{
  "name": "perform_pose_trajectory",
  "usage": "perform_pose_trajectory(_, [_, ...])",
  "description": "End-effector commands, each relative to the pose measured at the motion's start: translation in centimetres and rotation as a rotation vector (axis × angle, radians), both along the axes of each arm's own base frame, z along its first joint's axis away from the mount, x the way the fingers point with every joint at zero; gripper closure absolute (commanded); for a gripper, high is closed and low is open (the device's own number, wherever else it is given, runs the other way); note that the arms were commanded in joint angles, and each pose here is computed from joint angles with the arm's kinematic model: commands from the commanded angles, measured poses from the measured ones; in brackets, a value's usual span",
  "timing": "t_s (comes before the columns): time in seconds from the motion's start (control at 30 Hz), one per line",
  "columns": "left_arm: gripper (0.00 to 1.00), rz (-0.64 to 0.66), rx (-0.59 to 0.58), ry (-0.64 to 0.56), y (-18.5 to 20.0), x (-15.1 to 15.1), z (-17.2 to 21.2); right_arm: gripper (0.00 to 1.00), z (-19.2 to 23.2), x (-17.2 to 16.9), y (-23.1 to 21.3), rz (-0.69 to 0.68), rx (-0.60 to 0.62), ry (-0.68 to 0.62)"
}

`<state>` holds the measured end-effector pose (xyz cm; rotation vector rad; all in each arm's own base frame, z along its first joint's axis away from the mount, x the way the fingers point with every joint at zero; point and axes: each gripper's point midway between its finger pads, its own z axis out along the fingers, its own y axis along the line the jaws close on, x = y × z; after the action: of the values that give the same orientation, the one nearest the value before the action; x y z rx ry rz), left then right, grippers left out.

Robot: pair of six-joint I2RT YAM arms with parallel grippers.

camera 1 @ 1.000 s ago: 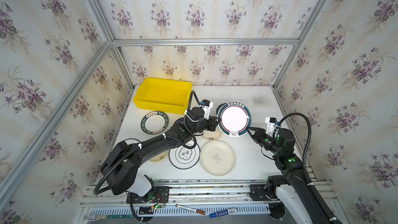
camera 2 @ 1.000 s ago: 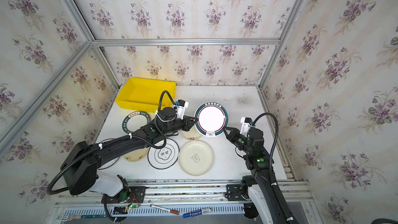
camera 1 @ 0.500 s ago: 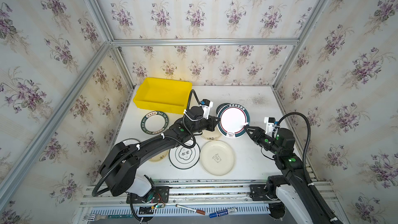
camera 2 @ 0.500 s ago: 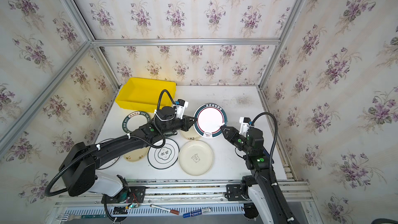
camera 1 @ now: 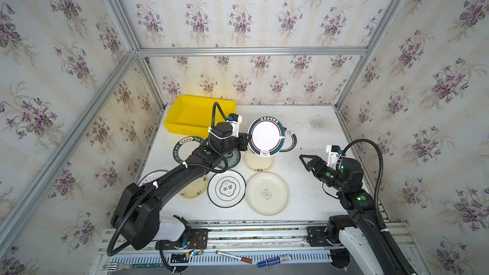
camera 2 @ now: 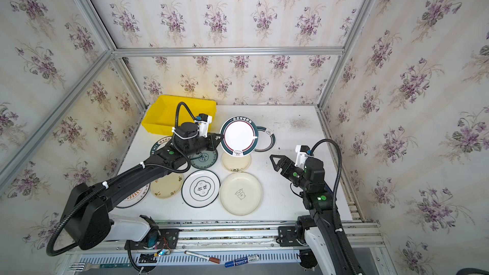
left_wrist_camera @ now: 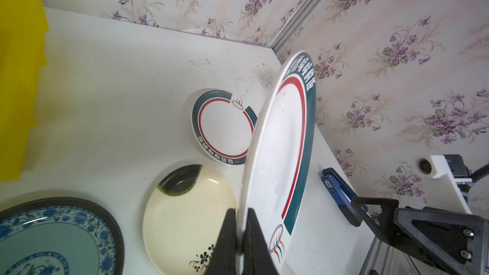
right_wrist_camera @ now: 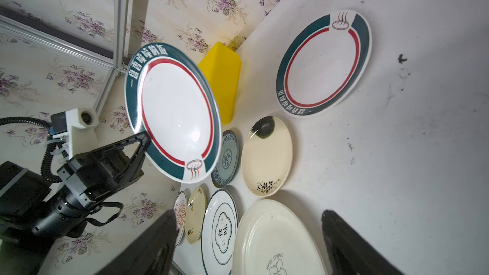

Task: Place the plates into the plastic bin on the countertop
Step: 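Carry the upright plate with the left gripper over the yellow bin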

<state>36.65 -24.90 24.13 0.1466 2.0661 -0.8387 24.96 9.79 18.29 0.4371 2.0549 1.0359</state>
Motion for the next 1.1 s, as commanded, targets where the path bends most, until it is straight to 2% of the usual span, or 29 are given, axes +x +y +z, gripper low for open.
perform_pose_trajectory(0.0, [1.00, 0.063, -0.026, -0.071, 2.6, 1.6, 2.9, 0.12, 0.2, 0.0, -0.2, 0.008, -0.051, -0.011])
perform_pose_trajectory(0.13, [1.00, 0.222, 0.010, -0.086, 8.1, 3.7, 4.3, 0.11, 0.2, -0.5, -0.2, 0.034, -0.102, -0.001])
perform_pose_trajectory(0.3, [1.00, 0.369, 0.085, -0.078, 13.0, 6.3, 4.6, 0.11, -0.5, -1.0, -0.5, 0.043, -0.153, 0.013])
perform_pose_trajectory(0.43, [1.00, 0.400, 0.158, -0.033, 15.6, 8.7, 4.7, 0.11, -1.1, -1.6, -0.7, 0.050, -0.177, 0.033])
perform_pose_trajectory(0.53, [1.00, 0.432, 0.149, 0.009, 17.7, 10.3, 4.8, 0.11, -1.5, -2.2, -0.8, 0.056, -0.195, 0.040])
perform_pose_trajectory(0.63, [1.00, 0.467, 0.142, 0.024, 19.0, 12.0, 4.5, 0.11, -2.0, -2.8, -1.1, 0.049, -0.217, 0.043])
perform_pose_trajectory(0.8, [1.00, 0.492, 0.192, 0.078, 20.1, 14.4, 2.2, 0.11, -2.5, -3.5, -1.6, 0.040, -0.249, 0.055])
perform_pose_trajectory(0.9, [1.00, 0.494, 0.240, 0.104, 20.3, 15.5, 0.8, 0.11, -2.9, -3.9, -1.9, 0.033, -0.273, 0.074])
perform_pose_trajectory(1.07, [1.00, 0.578, 0.355, 0.120, 22.5, 16.9, -0.4, 0.11, -3.6, -4.7, -2.3, 0.032, -0.298, 0.093])
